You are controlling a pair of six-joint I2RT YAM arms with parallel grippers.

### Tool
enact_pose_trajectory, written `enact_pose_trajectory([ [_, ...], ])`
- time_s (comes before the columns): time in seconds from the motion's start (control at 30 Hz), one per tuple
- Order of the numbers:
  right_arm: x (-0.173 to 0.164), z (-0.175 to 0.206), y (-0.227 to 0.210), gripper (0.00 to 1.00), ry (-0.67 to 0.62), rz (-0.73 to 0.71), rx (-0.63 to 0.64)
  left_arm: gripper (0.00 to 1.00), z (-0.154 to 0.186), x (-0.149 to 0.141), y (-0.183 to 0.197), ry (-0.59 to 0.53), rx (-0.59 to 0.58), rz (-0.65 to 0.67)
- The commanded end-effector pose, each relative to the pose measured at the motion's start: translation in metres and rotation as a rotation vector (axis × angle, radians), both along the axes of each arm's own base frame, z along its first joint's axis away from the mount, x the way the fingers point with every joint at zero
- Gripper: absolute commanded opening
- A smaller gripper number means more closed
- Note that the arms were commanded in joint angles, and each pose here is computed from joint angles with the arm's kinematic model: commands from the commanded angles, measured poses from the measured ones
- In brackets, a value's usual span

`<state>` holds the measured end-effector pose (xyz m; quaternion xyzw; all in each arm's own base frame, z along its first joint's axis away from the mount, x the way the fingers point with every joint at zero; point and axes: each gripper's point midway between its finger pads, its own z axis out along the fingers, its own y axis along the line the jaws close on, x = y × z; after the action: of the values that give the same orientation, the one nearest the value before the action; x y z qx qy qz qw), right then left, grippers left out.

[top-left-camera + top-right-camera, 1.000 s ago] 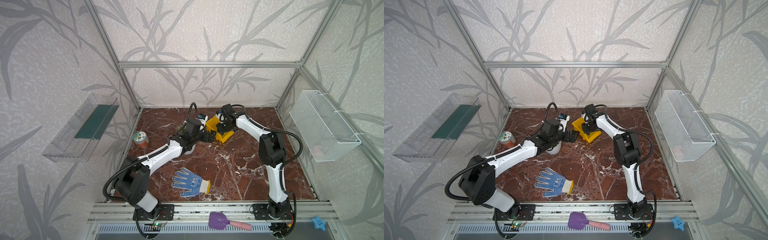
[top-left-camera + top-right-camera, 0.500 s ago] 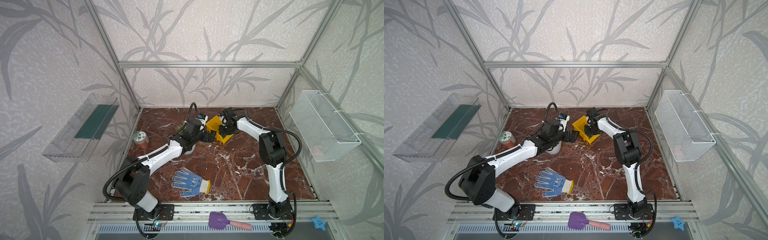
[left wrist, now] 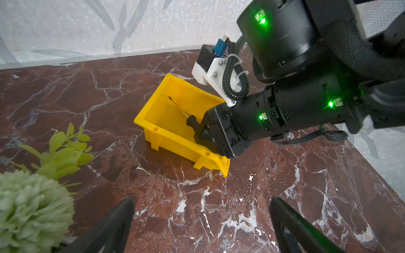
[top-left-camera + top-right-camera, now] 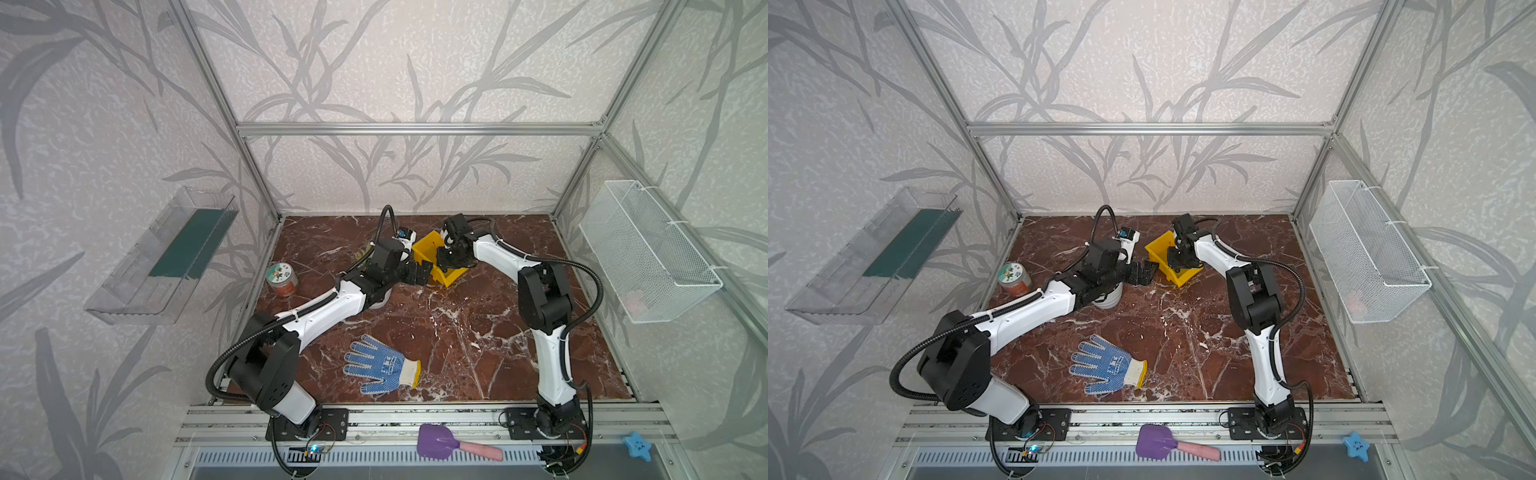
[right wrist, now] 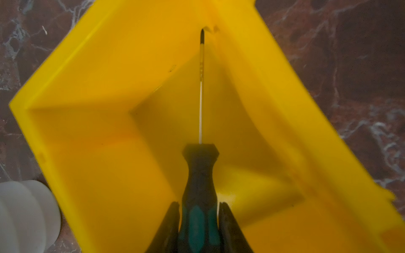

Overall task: Put the screwdriver in the bin
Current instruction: Place the screwdriver into the bin.

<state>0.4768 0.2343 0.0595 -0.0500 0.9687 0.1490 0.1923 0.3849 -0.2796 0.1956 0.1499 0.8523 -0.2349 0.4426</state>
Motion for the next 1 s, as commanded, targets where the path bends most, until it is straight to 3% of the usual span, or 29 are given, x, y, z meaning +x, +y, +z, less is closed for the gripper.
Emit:
enact_pose_trajectory([
  [0.0,-0.001,0.003,0.001,0.28,-0.009,-0.009,0.007,0.99,0.006,-0.003,0.005,-0.018,-0.003,0.016],
  [0.1,0.000,0.011,0.005,0.35,-0.030,0.014,0.009,0.99,0.007,-0.004,0.008,-0.027,-0.005,0.025],
  [0.37,0.004,0.056,0.005,0.44,-0.103,0.023,0.003,0.99,0.016,-0.005,0.014,-0.047,-0.013,0.033],
  [0.7,-0.016,0.142,-0.006,0.48,-0.247,0.033,0.049,0.99,0.041,-0.003,0.062,0.013,-0.080,0.146],
  [0.87,-0.034,0.177,-0.024,0.62,-0.363,0.016,0.043,0.99,0.074,-0.009,0.081,-0.001,-0.055,0.159],
  [0.97,-0.050,0.197,-0.046,0.78,-0.447,-0.025,0.028,0.99,0.088,-0.013,0.101,-0.033,-0.029,0.198],
])
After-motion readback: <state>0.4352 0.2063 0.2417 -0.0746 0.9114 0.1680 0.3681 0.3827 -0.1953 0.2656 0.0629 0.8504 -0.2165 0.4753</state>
